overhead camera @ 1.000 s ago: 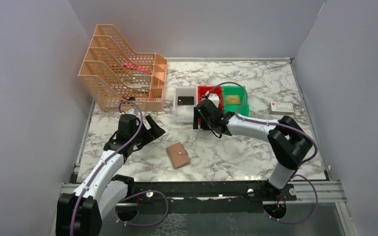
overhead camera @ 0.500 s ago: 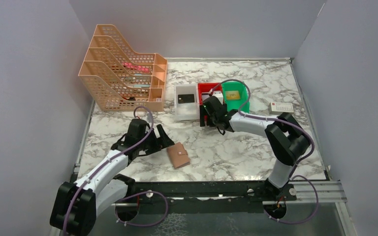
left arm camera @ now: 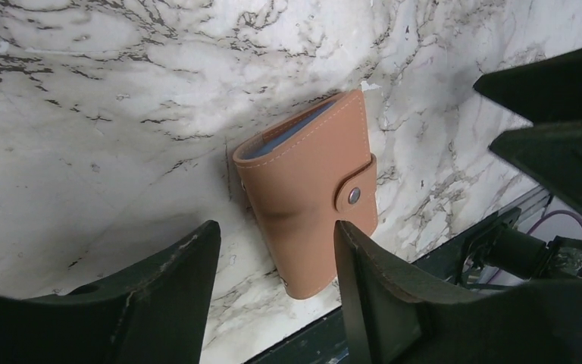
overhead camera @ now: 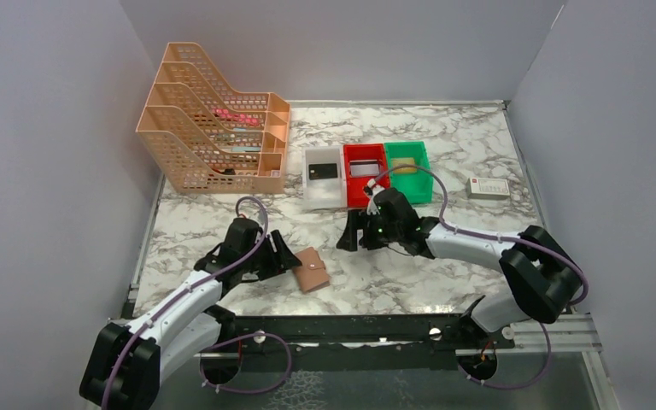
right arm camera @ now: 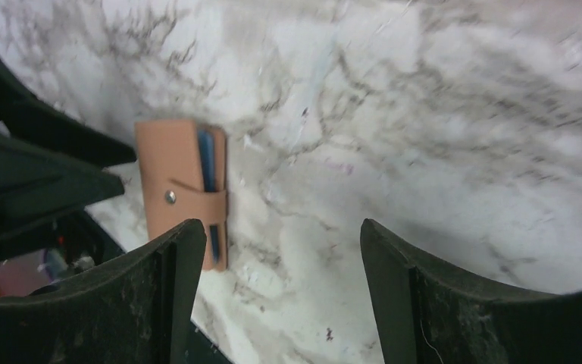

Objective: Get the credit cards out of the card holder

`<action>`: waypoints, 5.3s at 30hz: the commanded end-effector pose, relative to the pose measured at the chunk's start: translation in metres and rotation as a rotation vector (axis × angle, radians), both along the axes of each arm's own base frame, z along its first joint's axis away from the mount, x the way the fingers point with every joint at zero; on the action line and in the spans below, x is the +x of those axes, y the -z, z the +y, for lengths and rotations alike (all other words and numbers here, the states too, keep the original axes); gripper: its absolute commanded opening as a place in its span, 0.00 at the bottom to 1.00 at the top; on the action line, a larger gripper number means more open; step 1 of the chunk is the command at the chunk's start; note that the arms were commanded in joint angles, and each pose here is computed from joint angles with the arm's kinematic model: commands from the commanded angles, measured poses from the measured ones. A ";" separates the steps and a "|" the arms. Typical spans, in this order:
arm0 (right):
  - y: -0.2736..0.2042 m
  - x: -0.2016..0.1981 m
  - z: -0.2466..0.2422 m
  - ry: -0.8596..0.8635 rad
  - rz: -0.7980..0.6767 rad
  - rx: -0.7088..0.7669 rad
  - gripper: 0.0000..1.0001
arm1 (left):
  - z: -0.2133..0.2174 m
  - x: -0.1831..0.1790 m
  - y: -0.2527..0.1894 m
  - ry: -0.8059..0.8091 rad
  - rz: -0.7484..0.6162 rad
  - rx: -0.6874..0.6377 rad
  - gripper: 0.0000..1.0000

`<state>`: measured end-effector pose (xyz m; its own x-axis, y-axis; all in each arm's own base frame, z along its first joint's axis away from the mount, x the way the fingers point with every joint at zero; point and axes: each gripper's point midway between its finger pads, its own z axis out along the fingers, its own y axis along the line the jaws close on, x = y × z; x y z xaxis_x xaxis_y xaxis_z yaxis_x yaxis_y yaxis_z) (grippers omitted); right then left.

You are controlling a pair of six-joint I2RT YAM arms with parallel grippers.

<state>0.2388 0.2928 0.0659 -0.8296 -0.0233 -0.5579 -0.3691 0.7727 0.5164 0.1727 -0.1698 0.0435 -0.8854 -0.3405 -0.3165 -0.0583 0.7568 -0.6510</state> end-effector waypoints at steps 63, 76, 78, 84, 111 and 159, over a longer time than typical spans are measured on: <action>0.015 -0.036 -0.011 0.083 -0.055 -0.388 0.62 | -0.062 0.032 -0.011 0.204 -0.158 0.077 0.49; 0.048 -0.040 -0.023 0.152 -0.068 -0.600 0.39 | -0.059 0.030 -0.009 0.200 -0.161 0.090 0.50; 0.048 -0.039 -0.030 0.173 -0.079 -0.614 0.31 | -0.061 0.031 -0.010 0.210 -0.165 0.083 0.50; 0.049 -0.047 -0.024 0.155 -0.065 -0.523 0.12 | -0.073 0.031 -0.017 0.276 -0.183 0.065 0.53; 0.019 -0.057 -0.001 0.182 0.029 0.004 0.01 | -0.078 0.010 0.047 0.364 -0.059 0.307 0.33; 0.003 -0.058 -0.025 0.273 0.066 0.010 0.01 | -0.079 0.034 -0.013 0.243 -0.233 0.257 0.55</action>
